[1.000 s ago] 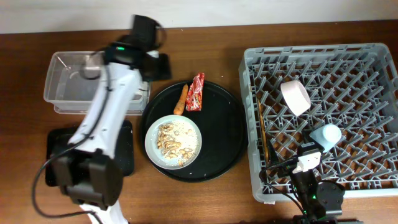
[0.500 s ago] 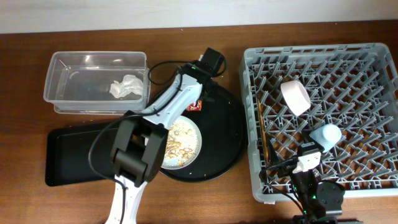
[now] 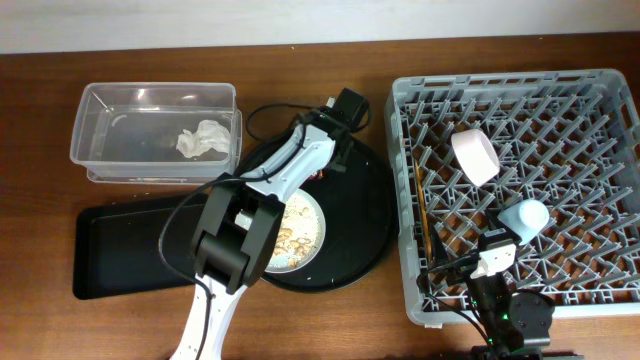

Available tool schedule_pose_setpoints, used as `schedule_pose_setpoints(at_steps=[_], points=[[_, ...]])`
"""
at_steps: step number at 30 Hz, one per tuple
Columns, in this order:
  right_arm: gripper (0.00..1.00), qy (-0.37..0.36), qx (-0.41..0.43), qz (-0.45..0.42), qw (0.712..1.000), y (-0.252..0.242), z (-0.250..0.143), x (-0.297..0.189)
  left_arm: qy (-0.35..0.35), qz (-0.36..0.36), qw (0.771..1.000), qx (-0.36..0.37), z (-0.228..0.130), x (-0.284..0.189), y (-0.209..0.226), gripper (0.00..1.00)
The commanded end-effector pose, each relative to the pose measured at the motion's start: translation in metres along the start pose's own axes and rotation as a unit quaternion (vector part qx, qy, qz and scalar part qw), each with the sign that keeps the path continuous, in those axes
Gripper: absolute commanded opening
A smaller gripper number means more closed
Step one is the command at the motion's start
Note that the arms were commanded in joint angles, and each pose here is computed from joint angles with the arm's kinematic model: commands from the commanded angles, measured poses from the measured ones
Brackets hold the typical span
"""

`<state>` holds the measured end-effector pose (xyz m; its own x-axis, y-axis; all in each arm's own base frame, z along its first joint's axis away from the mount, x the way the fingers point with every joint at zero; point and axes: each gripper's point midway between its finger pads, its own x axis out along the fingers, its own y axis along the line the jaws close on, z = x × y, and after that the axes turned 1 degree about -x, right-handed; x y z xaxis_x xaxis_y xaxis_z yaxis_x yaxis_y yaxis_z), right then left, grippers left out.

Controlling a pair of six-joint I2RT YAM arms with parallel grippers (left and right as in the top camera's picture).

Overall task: Sort waste into correct bins and load items into the dishwasher rack
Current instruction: 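Drop the red wrapper into the clear container and return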

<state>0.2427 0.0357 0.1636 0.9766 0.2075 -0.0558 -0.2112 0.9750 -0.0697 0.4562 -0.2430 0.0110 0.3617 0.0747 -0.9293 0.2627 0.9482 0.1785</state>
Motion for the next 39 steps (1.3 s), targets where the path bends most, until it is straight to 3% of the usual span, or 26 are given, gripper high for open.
schedule_pose_setpoints(at_steps=[1, 6, 9, 13, 18, 19, 20, 21, 23, 26, 27, 30, 33, 39], points=[[0.98, -0.001, -0.001, 0.001, 1.000, 0.000, -0.002, 0.000, -0.018, -0.009, 1.000, -0.020, 0.023, -0.054, 0.014, 0.00], [0.98, -0.001, -0.001, 0.001, 1.000, 0.000, -0.002, 0.000, -0.038, -0.004, 0.998, -0.046, 0.033, -0.131, 0.053, 0.00], [0.98, -0.001, -0.001, 0.001, 1.000, 0.000, -0.002, 0.000, -0.050, 0.040, 0.992, -0.113, 0.029, -0.165, 0.116, 0.00], [0.98, -0.001, -0.001, 0.001, 1.000, 0.000, -0.002, 0.000, -0.017, 0.074, 0.978, -0.195, 0.012, -0.155, 0.182, 0.00], [0.98, -0.001, -0.001, 0.001, 1.000, 0.000, -0.002, 0.000, -0.009, 0.089, 0.964, -0.249, 0.005, -0.118, 0.231, 0.01], [0.98, -0.001, -0.001, 0.001, 1.000, 0.000, -0.002, 0.000, -0.013, 0.079, 0.963, -0.256, 0.008, -0.113, 0.233, 0.09], [0.98, -0.001, -0.001, 0.001, 1.000, 0.000, -0.002, 0.000, -0.018, 0.066, 0.962, -0.263, 0.012, -0.108, 0.234, 0.28], [0.98, -0.001, -0.001, 0.001, 1.000, 0.000, -0.002, 0.000, -0.024, 0.065, 0.961, -0.266, 0.015, -0.108, 0.238, 0.39], [0.98, -0.001, -0.001, 0.001, 1.000, 0.000, -0.002, 0.000, -0.029, 0.051, 0.961, -0.269, 0.019, -0.117, 0.237, 0.47], [0.98, -0.001, -0.001, 0.001, 1.000, 0.000, -0.002, 0.000, -0.027, 0.026, 0.963, -0.268, 0.018, -0.142, 0.230, 0.70], [0.98, -0.001, -0.001, 0.001, 1.000, 0.000, -0.002, 0.000, -0.026, 0.023, 0.964, -0.265, 0.015, -0.149, 0.228, 0.72], [0.98, -0.001, -0.001, 0.001, 1.000, 0.000, -0.002, 0.000, -0.005, -0.013, 0.969, -0.246, 0.008, -0.159, 0.200, 0.61], [0.98, -0.001, -0.001, 0.001, 1.000, 0.000, -0.002, 0.000, 0.025, -0.026, 0.983, -0.179, -0.003, -0.156, 0.163, 0.53], [0.98, -0.001, -0.001, 0.001, 1.000, 0.000, -0.002, 0.000, 0.063, -0.016, 0.995, -0.075, -0.027, -0.104, 0.086, 0.50]])
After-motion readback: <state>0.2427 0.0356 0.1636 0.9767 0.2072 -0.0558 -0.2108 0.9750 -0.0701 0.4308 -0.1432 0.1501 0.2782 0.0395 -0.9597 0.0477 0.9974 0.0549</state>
